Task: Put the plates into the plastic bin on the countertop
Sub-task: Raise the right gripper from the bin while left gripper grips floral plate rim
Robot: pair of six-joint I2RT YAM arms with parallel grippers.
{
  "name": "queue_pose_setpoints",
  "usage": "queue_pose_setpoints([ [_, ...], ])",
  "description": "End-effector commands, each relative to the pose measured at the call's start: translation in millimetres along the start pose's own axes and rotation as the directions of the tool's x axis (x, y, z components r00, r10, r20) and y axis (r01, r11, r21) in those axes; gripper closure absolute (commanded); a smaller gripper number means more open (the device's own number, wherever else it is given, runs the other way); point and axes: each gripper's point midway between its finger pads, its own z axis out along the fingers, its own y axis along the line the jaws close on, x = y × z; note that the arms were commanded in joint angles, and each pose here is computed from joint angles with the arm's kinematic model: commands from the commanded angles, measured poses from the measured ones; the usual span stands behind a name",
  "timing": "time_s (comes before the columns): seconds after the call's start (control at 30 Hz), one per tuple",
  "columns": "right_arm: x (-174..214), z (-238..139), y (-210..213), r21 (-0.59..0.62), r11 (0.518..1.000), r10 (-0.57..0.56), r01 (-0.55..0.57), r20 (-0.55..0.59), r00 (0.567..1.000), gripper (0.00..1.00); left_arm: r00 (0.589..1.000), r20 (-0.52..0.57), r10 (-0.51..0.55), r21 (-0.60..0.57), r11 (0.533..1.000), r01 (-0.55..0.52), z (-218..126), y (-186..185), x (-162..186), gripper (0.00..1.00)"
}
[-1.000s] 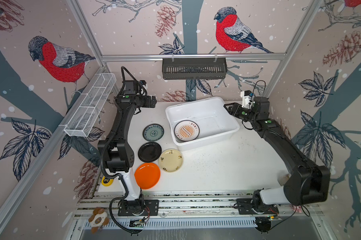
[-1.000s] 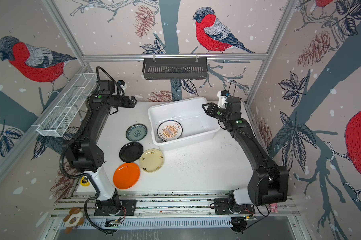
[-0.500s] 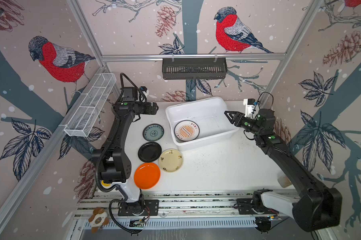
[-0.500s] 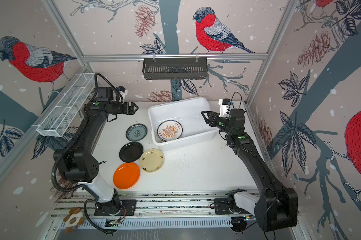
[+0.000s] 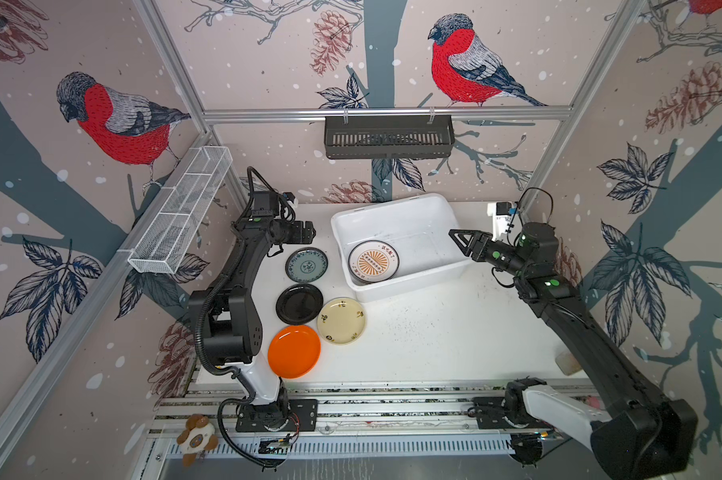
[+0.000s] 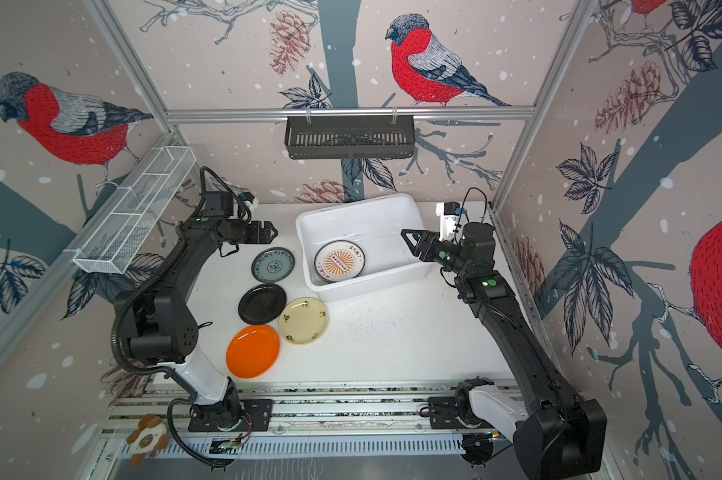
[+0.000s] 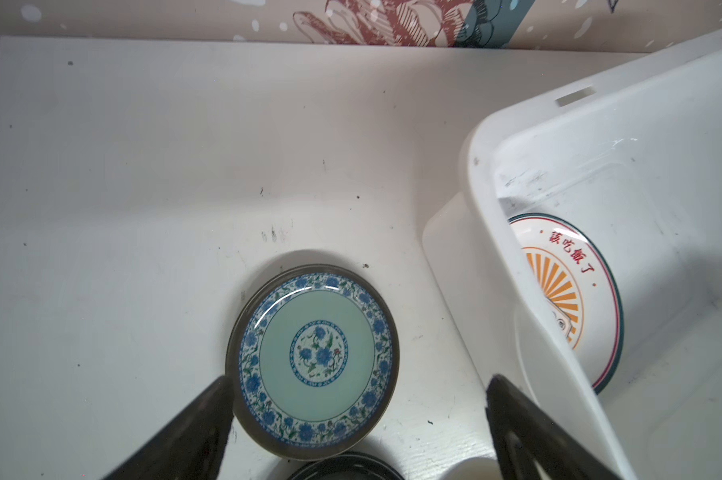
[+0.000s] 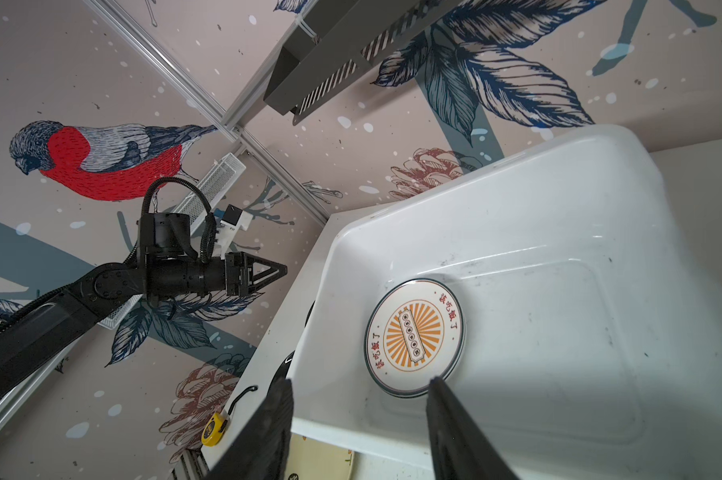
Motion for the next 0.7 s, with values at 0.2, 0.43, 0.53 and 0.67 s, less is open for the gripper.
queue_pose_setpoints([
  [0.2, 0, 7, -1, -0.055, 0.998, 0.014, -0.011, 0.047, 0.999, 0.48, 0.99, -0.07, -0.125, 0.016, 0.992, 0.126, 25, 39, 28, 0.08],
  [0.43, 5, 8, -4, -0.042, 0.999, 0.021, -0.02, 0.041, 0.999, 0.48, 0.963, -0.141, -0.23, 0.031, 0.971, 0.237, 43, 65, 52, 0.21],
  [0.53, 7, 10, -6, -0.039, 0.999, 0.028, -0.027, 0.038, 0.999, 0.48, 0.954, -0.168, -0.248, 0.03, 0.966, 0.256, 51, 70, 61, 0.23],
  [0.67, 10, 15, -9, -0.043, 0.998, 0.038, -0.037, 0.029, 0.999, 0.49, 0.947, -0.195, -0.254, 0.04, 0.963, 0.267, 59, 72, 70, 0.26],
])
